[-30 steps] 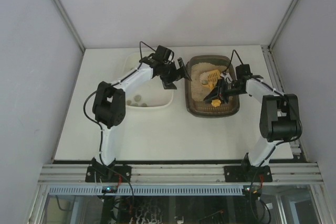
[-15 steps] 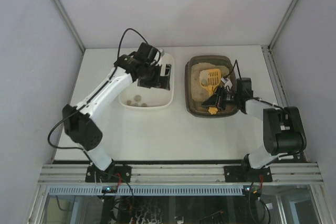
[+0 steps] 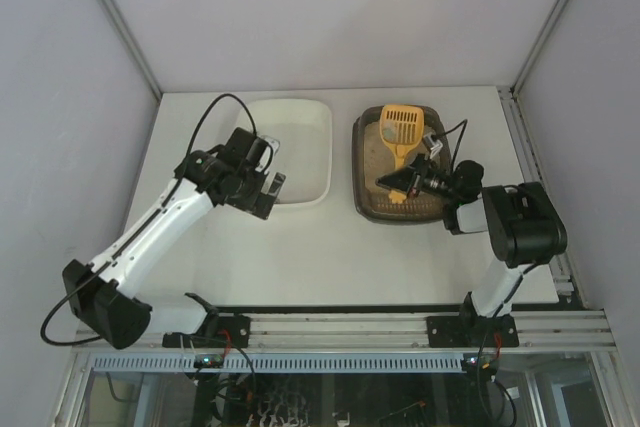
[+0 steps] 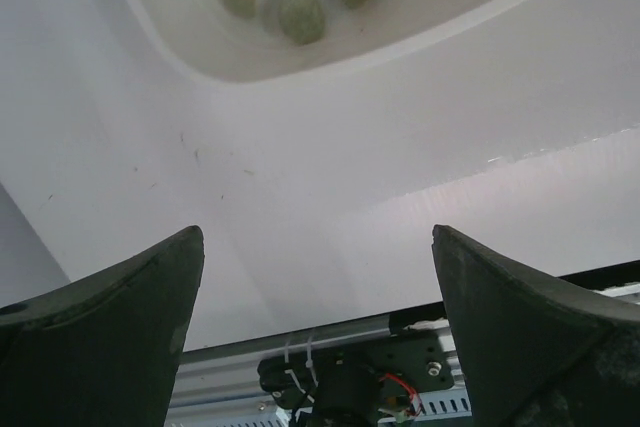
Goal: Clean the litter box
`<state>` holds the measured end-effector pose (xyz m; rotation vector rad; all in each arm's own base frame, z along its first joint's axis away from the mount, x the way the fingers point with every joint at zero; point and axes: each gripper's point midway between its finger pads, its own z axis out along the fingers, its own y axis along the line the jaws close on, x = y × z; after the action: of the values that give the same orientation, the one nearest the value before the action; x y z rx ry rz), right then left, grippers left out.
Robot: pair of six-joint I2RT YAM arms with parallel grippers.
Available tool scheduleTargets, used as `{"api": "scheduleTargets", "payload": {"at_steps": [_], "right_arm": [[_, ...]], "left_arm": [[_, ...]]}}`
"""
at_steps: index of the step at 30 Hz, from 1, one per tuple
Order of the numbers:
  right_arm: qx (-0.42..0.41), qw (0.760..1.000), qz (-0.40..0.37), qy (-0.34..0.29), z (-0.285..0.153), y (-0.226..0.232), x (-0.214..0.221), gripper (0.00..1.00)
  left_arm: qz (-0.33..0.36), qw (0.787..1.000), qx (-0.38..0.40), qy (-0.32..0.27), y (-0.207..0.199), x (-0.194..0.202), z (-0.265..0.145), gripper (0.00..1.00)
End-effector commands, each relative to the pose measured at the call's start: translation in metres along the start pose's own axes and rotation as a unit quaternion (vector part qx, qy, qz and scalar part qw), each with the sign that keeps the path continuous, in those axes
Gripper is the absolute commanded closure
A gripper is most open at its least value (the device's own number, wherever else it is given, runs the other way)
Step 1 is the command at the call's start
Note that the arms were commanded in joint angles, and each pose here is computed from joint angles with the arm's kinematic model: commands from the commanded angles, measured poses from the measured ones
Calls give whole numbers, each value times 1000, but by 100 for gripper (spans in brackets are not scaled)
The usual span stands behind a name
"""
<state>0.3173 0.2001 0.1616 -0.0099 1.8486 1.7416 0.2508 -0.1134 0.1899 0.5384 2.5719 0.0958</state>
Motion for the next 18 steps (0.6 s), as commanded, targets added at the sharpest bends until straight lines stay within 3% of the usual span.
{"api": "scheduleTargets", "payload": {"at_steps": [1, 7, 12, 18], "right_arm": [[-67, 997, -13, 32, 13, 34, 12, 100], [-70, 995, 70, 28, 21, 46, 11, 100], [-73, 985, 158, -22, 14, 64, -10, 100], [-75, 986, 146, -19, 2, 71, -16, 100]], "left_arm": [[27, 999, -29, -32, 17, 12, -7, 0], [52, 998, -14, -11, 12, 27, 1, 0], [74, 994, 14, 76, -1, 45, 21, 5], [81, 993, 47, 73, -9, 40, 17, 7]]}}
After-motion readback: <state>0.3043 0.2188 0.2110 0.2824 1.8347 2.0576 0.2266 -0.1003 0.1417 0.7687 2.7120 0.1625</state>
